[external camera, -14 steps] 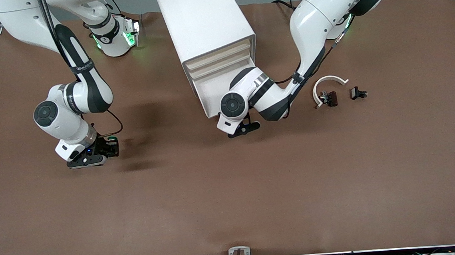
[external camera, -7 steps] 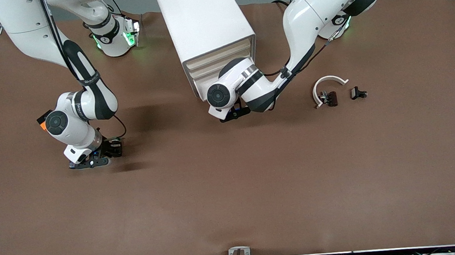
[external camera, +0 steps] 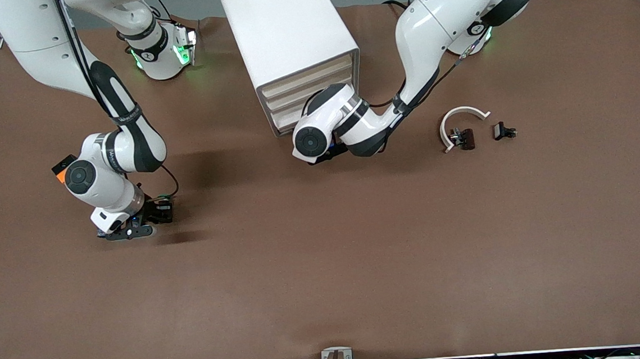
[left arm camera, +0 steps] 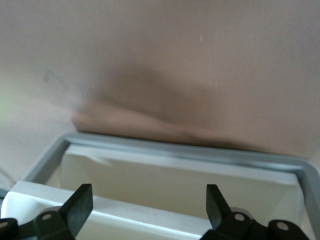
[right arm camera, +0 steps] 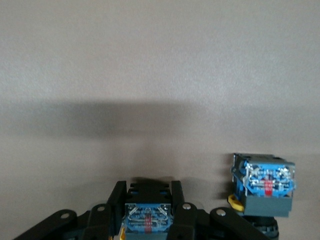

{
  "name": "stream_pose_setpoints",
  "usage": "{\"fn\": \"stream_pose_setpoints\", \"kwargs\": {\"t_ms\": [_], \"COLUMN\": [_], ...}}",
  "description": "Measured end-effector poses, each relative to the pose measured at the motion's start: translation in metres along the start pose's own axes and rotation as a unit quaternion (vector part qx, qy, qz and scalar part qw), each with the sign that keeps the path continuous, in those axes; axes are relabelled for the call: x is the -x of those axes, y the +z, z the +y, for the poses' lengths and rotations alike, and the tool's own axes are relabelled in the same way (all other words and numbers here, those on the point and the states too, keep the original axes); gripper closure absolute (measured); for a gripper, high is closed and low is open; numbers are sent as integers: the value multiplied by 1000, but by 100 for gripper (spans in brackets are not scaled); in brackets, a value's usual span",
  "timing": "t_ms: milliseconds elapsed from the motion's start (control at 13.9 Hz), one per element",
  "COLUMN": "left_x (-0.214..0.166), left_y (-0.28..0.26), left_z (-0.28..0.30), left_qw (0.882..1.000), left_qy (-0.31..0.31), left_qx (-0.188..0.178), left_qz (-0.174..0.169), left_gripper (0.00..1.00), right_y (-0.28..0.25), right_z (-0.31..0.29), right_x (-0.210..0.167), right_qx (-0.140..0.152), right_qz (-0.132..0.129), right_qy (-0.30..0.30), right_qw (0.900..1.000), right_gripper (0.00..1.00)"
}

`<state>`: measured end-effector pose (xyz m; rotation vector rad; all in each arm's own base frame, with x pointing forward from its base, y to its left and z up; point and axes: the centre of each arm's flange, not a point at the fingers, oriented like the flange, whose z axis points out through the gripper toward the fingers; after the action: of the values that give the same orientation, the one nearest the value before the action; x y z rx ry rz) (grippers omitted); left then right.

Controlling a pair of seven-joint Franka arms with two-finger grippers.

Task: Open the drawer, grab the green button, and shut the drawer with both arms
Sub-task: 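Lower the button beside the red button while the left gripper closes the drawer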

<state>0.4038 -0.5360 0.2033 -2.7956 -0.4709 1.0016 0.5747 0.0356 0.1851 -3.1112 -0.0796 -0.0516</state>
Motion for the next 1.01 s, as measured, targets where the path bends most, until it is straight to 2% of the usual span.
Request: {"fn": "stream_pose_setpoints", "kwargs": {"t_ms": [289, 649, 722, 794, 1010], "left_x": [3, 1, -2, -10, -67], "left_y": [8, 10, 8, 2, -42], "left_z": [2, 1, 0, -3, -26], "left_qw": [999, 999, 999, 999, 997], "left_qy": [-7, -10, -12, -18, -57], "left_qx": [2, 0, 2, 7, 45], "left_qz": [-37, -43, -43, -42, -25], "left_gripper": [0, 0, 0, 0, 0], "right_y": [0, 2, 1, 0, -10], "right_z": [-7, -8, -9, -8, -10], "right_x": [-6, -9, -12, -16, -28], "right_qx": [-3, -4, -5, -6, -9], "right_qz": [-4, -8, -16, -25, -42], "right_qy": [9, 11, 11, 11, 10], "right_qw": [1000, 1000, 1000, 1000, 999], "right_gripper": [59, 59, 55, 44, 15]}}
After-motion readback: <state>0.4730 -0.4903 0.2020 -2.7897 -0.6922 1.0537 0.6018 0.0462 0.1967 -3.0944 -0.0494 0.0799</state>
